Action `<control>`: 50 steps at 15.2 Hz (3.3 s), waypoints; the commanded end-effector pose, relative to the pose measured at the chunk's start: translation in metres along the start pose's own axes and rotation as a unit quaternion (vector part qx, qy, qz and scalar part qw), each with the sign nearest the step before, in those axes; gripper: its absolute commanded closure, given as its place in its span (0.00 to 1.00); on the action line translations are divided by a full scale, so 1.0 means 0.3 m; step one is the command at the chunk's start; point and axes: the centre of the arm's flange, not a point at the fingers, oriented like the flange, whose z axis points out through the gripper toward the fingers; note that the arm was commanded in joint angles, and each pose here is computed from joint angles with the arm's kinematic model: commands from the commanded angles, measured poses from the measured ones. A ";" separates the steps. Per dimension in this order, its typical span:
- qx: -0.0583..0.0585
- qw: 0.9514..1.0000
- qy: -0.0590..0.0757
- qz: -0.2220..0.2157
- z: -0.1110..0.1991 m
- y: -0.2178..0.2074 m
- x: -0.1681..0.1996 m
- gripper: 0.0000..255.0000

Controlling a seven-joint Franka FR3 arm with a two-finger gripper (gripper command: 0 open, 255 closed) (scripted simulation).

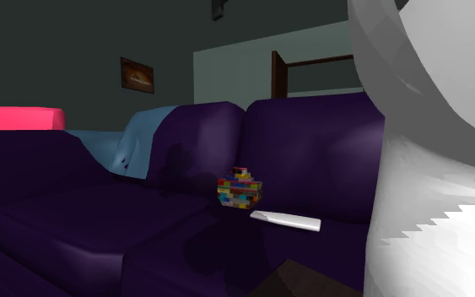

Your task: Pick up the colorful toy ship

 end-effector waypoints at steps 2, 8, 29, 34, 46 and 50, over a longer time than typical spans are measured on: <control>0.001 1.000 -0.001 -0.001 0.024 0.034 0.017 0.00; 0.006 1.000 -0.004 -0.009 0.173 0.233 0.120 0.00; 0.024 0.999 -0.016 -0.036 0.713 0.907 0.496 0.00; 0.028 0.999 -0.019 -0.042 0.847 1.062 0.589 0.00; 0.038 0.997 -0.026 -0.057 1.168 1.415 0.812 0.00; 0.038 0.997 -0.026 -0.057 1.238 1.416 0.810 0.00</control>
